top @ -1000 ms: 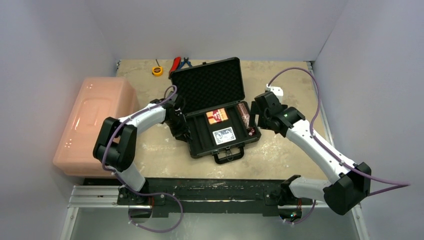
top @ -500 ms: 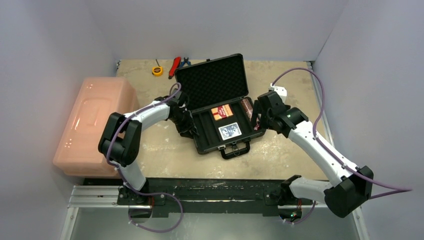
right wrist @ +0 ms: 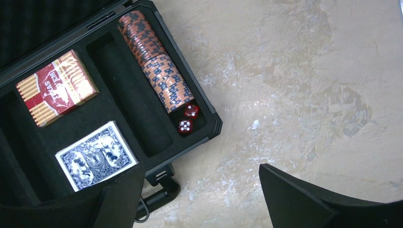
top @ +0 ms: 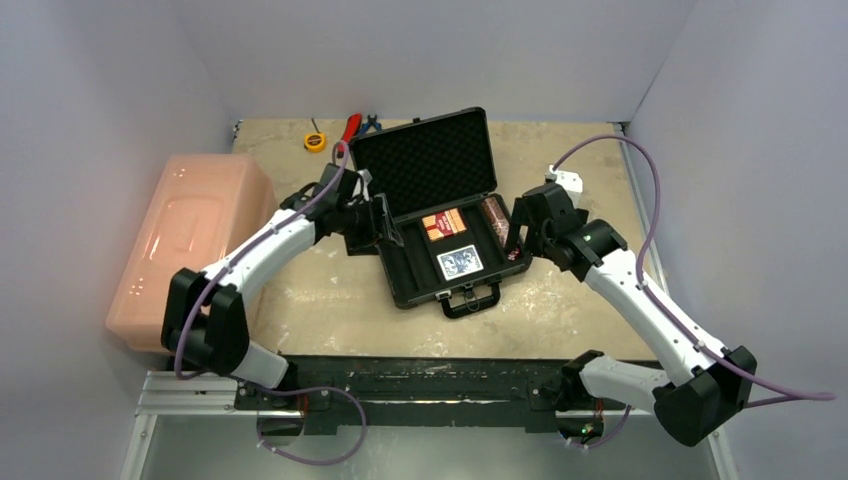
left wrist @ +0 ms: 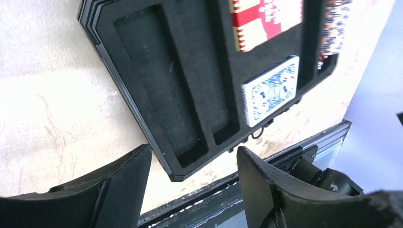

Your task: Pack up texas hold em set

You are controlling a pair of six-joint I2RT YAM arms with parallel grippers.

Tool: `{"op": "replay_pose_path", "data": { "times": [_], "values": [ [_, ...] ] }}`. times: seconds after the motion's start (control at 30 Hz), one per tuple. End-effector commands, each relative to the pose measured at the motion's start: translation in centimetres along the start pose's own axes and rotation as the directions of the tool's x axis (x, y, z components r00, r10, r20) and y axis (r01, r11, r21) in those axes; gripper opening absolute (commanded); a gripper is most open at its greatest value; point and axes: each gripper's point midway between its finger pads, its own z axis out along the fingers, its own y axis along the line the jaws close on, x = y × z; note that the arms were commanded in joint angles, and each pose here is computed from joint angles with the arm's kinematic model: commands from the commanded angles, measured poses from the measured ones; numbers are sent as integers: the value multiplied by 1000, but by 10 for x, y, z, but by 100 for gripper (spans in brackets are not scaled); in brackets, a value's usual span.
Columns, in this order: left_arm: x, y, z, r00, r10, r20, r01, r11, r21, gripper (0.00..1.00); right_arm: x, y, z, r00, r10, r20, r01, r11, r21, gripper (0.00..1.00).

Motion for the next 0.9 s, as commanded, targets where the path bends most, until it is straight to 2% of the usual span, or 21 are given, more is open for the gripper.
{"op": "replay_pose_path", "data": {
  "times": [0.0, 0.17, 0.3, 0.47, 0.57, 0.7, 0.87],
  "values": [
    [-13, -13, -35, 979, 145, 142, -152, 988, 39, 66, -19, -4, -13, 996, 50, 71, -51, 999, 5, 94],
    [-27, -24, -77, 925, 246, 290, -262, 965, 19, 65, -24, -5, -17, 994, 64, 90, -64, 998, -4, 94],
    [-52, -37, -117, 842, 307, 443, -328, 944, -30, 65, -23, -4, -18, 994, 62, 86, -61, 998, -10, 94],
    [-87, -55, -156, 741, 364, 564, -378, 921, -97, 66, -23, -3, -18, 995, 53, 81, -52, 999, -15, 94],
    [-105, -63, -171, 732, 336, 592, -371, 926, -67, 66, -24, -2, -19, 995, 52, 80, -51, 999, -18, 94],
    [-132, -68, -184, 765, 245, 595, -330, 943, 36, 65, -23, -3, -20, 995, 52, 81, -50, 999, -21, 94],
    [-167, -65, -190, 770, 195, 607, -268, 963, 31, 62, -20, -3, -20, 996, 46, 71, -45, 999, -25, 94]
  ]
}}
